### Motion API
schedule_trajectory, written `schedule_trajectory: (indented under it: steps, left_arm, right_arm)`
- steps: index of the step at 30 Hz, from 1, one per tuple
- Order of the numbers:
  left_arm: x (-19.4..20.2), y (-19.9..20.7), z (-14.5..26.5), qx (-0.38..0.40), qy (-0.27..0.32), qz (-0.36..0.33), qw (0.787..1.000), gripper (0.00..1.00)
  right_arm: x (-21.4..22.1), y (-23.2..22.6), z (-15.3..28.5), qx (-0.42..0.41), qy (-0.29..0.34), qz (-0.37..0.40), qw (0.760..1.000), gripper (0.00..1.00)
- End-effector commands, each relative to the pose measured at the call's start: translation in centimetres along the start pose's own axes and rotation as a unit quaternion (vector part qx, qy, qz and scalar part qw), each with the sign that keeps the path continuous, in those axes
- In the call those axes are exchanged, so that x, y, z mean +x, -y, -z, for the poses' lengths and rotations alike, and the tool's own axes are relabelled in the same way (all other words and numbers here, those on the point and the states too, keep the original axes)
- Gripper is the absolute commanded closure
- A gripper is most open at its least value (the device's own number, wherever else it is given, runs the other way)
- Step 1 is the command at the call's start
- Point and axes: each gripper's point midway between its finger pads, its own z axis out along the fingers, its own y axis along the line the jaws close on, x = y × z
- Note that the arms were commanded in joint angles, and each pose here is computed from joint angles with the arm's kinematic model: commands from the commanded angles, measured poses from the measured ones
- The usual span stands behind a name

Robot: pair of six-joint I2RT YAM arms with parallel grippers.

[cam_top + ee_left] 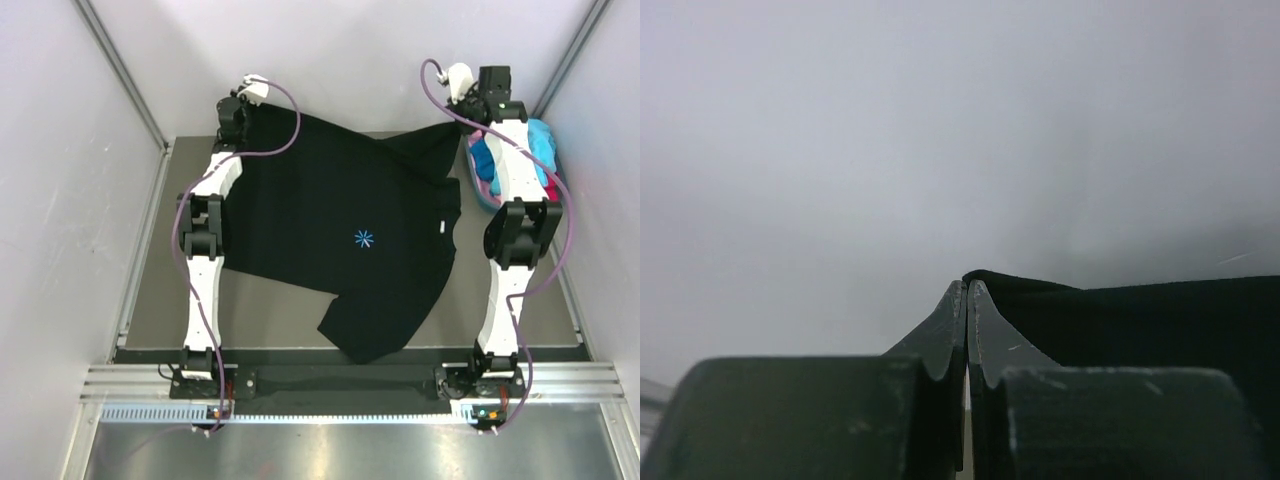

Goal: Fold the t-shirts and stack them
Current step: Fold the tshirt

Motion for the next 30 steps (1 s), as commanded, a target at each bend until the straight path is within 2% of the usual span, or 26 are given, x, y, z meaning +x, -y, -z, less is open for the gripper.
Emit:
schedule_trajectory:
  steps: [1,13,20,22,24,25,30]
  left_arm:
    - [-5.0,-1.4,-0.6,-0.021,0.093,0.001,0.995,1.00]
    - [-4.2,-1.7,-1.2,-0.050,0.104,-0.002,0.993,1.00]
    - [-4.6,-2.5,-0.8,-0.046,0.089,0.002,0.995,1.00]
    - [-3.2,-0.8,-0.5,-0.004,0.061,-0.007,0.998,1.00]
    - [-4.1,-0.5,0.3,0.031,0.053,-0.016,0.998,1.00]
    - [-4.0,0.7,1.2,0.073,0.041,-0.018,0.996,1.00]
    - [-2.9,2.8,3.9,0.156,-0.017,-0.010,0.987,1.00]
  right_arm:
    - [-2.7,2.2,0.1,0.044,0.041,-0.005,0.998,1.00]
    - [-3.3,3.8,-1.1,0.080,0.050,-0.005,0.996,1.00]
    - [-5.1,3.6,0.6,0.066,0.075,0.006,0.995,1.00]
    - [-4.4,2.9,0.8,0.052,0.067,0.008,0.996,1.00]
    - [-4.2,2.1,1.5,0.035,0.064,0.008,0.997,1.00]
    - [-3.3,1.4,1.3,0.023,0.052,0.007,0.998,1.00]
    - [-2.6,0.3,2.1,0.005,0.044,-0.002,0.999,1.00]
